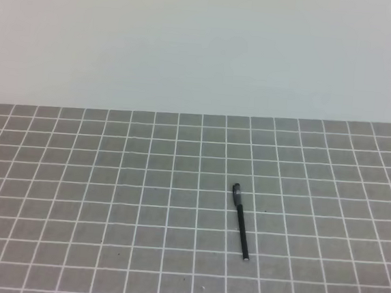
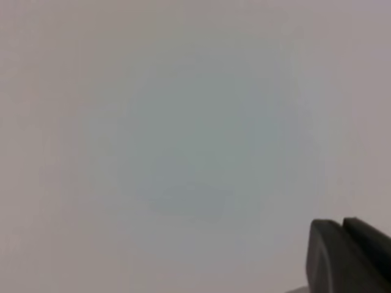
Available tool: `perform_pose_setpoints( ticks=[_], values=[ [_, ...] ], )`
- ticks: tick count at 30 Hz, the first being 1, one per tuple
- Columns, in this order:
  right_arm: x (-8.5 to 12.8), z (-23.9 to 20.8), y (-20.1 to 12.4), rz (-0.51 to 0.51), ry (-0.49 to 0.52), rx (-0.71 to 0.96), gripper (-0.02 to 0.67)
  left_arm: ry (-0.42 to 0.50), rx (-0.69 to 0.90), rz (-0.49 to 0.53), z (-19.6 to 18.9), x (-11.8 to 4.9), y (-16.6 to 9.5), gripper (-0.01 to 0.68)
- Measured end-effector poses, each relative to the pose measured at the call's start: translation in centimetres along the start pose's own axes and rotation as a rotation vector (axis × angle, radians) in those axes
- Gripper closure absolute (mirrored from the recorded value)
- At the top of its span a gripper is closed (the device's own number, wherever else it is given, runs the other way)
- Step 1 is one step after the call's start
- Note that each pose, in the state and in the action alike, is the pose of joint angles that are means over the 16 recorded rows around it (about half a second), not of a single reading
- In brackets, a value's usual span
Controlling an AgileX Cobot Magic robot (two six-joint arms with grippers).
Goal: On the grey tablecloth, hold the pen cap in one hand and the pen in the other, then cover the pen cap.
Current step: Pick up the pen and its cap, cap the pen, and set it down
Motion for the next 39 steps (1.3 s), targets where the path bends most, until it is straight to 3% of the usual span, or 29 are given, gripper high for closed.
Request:
perform_pose_setpoints(
  ticks=[5, 12, 16, 21, 28, 39],
  values=[
    [0.0, 0.0, 0.0, 0.000, 0.000, 0.000, 0.646, 0.068, -0.051, 0.013, -1.2, 0.9, 0.9, 0.674],
    [0.0, 0.0, 0.1, 0.000, 0.000, -0.002, 0.646, 0.052, -0.005, -0.038, -2.1, 0.5, 0.3, 0.674],
    [0.0, 0.0, 0.1, -0.004, 0.000, -0.002, 0.646, 0.065, 0.096, -0.091, -2.7, 0.5, -1.6, 0.674],
    [0.0, 0.0, 0.1, -0.008, 0.000, -0.002, 0.646, 0.169, 0.170, -0.165, -3.9, 1.5, -4.5, 0.674],
    [0.0, 0.0, 0.1, -0.013, 0.000, -0.001, 0.645, 0.262, 0.114, -0.201, -5.5, 2.4, -8.1, 0.674],
    [0.0, 0.0, 0.0, -0.014, 0.000, 0.002, 0.645, 0.287, 0.075, -0.204, -6.9, 2.4, -13.3, 0.674]
  ],
)
Point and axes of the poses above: a point on each arm's last joint axis where the gripper is mounted, z pointing out along that axis toward the gripper, x along the wrist's bending axis when the last joint is at zero, y = z × x, the point moved 4 cm from there along z, pointing out along that axis toward the gripper, and after that the axes turned 2 degrees about z, right-handed, at the moved point
